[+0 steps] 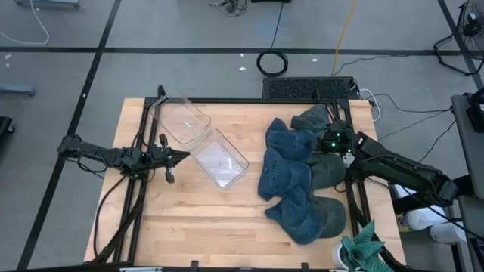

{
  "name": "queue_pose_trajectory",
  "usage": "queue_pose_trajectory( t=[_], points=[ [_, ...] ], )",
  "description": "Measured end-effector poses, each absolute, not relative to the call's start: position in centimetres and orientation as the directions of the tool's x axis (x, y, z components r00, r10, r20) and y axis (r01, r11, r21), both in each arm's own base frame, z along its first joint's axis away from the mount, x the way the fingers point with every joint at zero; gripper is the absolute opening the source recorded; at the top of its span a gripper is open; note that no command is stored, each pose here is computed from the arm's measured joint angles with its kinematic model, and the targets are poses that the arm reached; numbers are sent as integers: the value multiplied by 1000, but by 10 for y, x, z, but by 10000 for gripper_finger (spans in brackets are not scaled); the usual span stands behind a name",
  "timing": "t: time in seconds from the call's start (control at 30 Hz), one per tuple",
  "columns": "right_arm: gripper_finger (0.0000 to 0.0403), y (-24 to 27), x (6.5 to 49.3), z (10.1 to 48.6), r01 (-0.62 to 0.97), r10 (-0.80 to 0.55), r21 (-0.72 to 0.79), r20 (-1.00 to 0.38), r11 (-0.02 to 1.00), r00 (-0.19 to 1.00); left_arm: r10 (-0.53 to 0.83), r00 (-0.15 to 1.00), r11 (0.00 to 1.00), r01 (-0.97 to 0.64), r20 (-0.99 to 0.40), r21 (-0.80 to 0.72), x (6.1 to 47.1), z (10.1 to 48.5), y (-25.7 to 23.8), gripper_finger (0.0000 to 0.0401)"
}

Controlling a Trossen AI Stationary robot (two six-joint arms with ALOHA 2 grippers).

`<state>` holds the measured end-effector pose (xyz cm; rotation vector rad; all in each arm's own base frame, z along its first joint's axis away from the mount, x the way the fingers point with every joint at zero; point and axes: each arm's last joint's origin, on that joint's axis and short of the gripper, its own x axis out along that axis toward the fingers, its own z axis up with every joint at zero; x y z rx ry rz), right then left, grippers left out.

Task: Pick & Place hat
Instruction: Put the top blue cap into the top transparent bin

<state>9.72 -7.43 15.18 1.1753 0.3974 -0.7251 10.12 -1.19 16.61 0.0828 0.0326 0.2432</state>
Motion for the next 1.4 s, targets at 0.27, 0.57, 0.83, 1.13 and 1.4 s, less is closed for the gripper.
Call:
queue_pose_trajectory(
  t=[0.27, 0.57, 0.83, 1.13, 1.4],
  points=[
    [70, -74, 97, 152, 697, -304, 688, -632, 203, 713, 242, 970, 967, -239, -22, 86, 101, 166, -12, 21],
    [36, -74, 97, 153, 693, -303, 686, -627, 223, 718, 241, 970, 967, -239, -22, 86, 101, 166, -12, 21],
    [7, -74, 98, 153, 691, -302, 685, -625, 231, 720, 242, 970, 967, -239, -22, 86, 101, 166, -12, 21],
    [3, -80, 104, 164, 613, -357, 733, -511, 295, 782, 241, 970, 967, -239, -22, 86, 101, 166, -12, 21],
    [2, -84, 108, 174, 542, -397, 762, -403, 354, 825, 242, 970, 967, -239, -22, 86, 101, 166, -12, 21]
  ],
)
